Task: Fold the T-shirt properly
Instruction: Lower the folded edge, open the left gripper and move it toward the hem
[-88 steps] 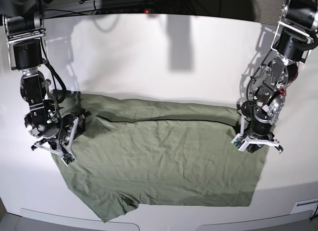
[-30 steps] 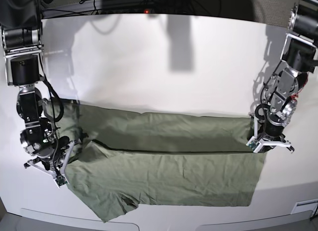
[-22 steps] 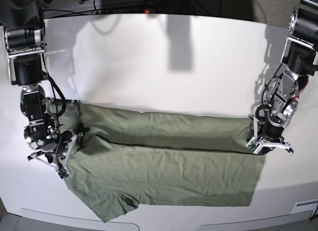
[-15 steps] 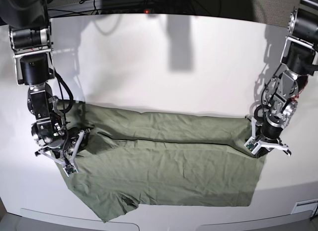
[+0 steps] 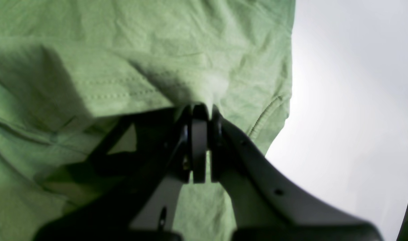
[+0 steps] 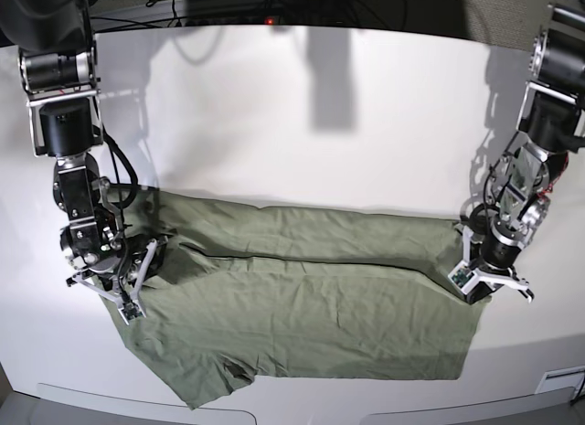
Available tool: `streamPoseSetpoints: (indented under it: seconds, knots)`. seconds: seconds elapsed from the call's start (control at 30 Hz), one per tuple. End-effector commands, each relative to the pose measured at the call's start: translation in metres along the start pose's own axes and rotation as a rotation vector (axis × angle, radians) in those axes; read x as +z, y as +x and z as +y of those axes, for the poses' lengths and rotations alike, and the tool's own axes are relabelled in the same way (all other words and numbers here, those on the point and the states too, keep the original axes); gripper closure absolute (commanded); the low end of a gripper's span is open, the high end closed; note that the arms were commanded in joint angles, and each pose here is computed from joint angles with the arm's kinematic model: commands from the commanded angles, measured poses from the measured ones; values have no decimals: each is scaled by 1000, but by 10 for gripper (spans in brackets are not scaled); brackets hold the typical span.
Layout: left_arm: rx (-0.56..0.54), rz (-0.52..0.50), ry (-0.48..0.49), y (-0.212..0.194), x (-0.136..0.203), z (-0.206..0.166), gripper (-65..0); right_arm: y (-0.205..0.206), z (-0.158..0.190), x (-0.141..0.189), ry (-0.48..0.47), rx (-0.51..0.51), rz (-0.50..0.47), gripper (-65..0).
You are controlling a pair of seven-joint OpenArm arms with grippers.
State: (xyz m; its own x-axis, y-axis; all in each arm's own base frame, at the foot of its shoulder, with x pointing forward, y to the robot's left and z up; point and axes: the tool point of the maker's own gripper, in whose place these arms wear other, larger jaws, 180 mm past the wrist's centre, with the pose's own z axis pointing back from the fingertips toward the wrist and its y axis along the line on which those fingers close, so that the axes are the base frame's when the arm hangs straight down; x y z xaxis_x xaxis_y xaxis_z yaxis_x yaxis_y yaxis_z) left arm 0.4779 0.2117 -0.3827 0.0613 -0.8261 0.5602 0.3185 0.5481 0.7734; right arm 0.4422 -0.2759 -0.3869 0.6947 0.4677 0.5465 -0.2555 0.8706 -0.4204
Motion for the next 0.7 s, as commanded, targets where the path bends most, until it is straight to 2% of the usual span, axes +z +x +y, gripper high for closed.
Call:
streamPoseSetpoints:
  seconds: [0.0,0.23,0.33,0.67]
  knots:
    - [-15,-26,63,7,-6,29,0,22,-20,6,-40,-9,-56,0]
    - [-10,-21,45,-5,-7,26,0,22,-20,6,-39,-10,-58,0]
    - [-3,-66,40,6,-8,22,0,22,-20,6,-39,-10,-57,0]
    - [19,-99,43,28,-17,18,0,21,-20,6,-39,-10,-50,0]
